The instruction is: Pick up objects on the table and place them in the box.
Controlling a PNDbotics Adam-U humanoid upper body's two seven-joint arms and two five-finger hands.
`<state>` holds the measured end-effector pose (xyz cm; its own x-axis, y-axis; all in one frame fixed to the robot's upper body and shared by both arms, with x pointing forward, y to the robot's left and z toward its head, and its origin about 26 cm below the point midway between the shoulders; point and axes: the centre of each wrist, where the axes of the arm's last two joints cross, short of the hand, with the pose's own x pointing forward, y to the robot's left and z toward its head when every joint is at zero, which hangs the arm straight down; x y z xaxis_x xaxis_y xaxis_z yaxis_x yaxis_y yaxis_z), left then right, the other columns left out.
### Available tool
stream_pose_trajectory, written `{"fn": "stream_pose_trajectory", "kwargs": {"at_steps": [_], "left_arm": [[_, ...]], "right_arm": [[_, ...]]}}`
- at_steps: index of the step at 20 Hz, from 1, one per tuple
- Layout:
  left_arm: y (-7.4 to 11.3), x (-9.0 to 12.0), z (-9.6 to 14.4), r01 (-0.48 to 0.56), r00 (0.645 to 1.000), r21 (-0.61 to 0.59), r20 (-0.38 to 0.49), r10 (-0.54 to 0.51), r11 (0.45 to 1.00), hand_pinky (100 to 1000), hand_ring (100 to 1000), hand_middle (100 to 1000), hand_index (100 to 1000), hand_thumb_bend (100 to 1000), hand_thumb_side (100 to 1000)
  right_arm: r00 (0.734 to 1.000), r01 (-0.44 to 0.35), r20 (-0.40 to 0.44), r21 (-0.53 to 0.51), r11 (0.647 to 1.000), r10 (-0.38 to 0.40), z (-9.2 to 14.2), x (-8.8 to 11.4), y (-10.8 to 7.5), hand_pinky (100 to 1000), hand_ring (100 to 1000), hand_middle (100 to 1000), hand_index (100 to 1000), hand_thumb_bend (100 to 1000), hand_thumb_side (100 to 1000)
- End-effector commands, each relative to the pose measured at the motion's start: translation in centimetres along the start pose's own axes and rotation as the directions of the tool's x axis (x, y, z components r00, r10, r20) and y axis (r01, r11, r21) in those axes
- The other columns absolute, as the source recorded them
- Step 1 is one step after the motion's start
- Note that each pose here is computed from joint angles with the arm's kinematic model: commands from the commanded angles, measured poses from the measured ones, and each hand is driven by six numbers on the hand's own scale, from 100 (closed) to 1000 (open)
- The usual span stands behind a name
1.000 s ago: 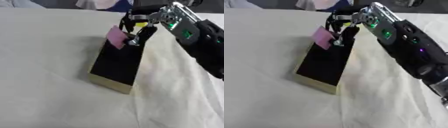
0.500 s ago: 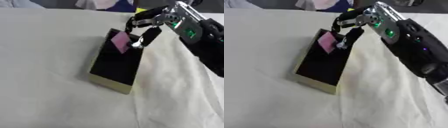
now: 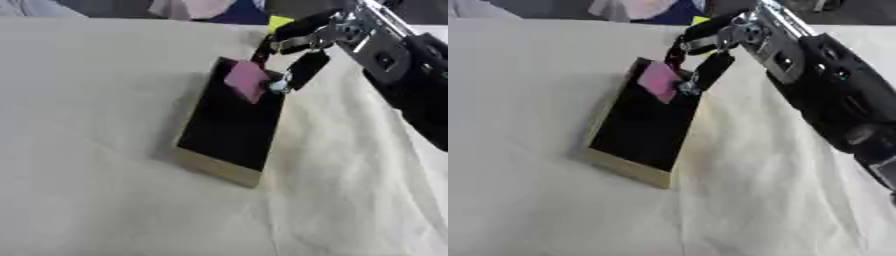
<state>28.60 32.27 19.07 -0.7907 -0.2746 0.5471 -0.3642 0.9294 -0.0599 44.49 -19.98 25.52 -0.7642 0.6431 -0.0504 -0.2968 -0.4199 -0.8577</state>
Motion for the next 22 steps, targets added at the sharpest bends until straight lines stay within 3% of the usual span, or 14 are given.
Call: {"fn": "stream_pose_trajectory", "kwargs": {"at_steps": [1,4,5,7,8,9,14,20,21,22], "left_arm": [[0.2,0.7,-0.7,0.005,0.999,-0.017,0.036,-0.004,1.0,687,741,750,845,328,719],[0.2,0.7,-0.7,0.004,0.999,-0.017,0.037,-0.004,1.0,687,741,750,846,329,718],[0.2,0.7,-0.7,0.004,0.999,-0.017,0.037,-0.003,1.0,687,741,750,846,329,717],[0.2,0.7,-0.7,0.004,0.999,-0.018,0.037,-0.003,1.0,687,741,750,846,329,716],[0.2,0.7,-0.7,0.004,0.999,-0.018,0.037,-0.003,1.0,687,741,750,846,327,703],[0.2,0.7,-0.8,0.004,0.999,-0.017,0.037,-0.003,1.0,687,741,750,846,327,702],[0.2,0.7,-0.8,0.003,0.999,-0.016,0.04,-0.003,1.0,687,741,750,846,330,709],[0.2,0.7,-0.8,0.004,0.999,-0.014,0.041,-0.003,1.0,687,741,750,846,330,709],[0.2,0.7,-0.8,0.004,0.999,-0.014,0.041,-0.003,1.0,687,741,750,846,318,695],[0.2,0.7,-0.8,0.005,0.999,-0.013,0.041,-0.004,1.0,687,741,750,845,330,711]], "right_arm": [[0.998,-0.054,-0.01,0.013,0.998,0.054,1.6,-0.5,-0.9,891,870,751,904,152,637],[0.998,-0.056,-0.005,0.013,0.998,0.057,1.6,-0.5,-0.9,897,876,764,916,167,642],[0.998,-0.058,-0.003,0.014,0.998,0.058,1.5,-0.5,-0.8,908,884,780,929,212,536],[0.998,-0.058,0.006,0.021,0.998,0.058,1.3,-0.5,-0.6,917,887,792,940,256,428],[0.999,-0.052,0.008,0.021,0.998,0.052,1.3,-0.6,-0.5,913,875,787,939,333,240],[0.999,-0.041,0.005,0.019,0.999,0.041,1.3,-0.7,-0.5,911,872,784,938,337,224],[0.999,-0.009,-0.049,-0.021,1.0,0.008,2.3,-0.9,-0.9,904,865,774,936,319,291],[0.99,-0.047,-0.137,-0.082,0.996,0.035,3.9,-0.8,-1.4,906,870,778,939,340,310],[0.988,-0.054,-0.147,-0.086,0.995,0.041,4.0,-0.8,-1.4,909,876,793,945,100,100],[0.985,-0.058,-0.167,-0.099,0.993,0.041,4.5,-1.0,-1.5,910,877,786,947,368,303]]}}
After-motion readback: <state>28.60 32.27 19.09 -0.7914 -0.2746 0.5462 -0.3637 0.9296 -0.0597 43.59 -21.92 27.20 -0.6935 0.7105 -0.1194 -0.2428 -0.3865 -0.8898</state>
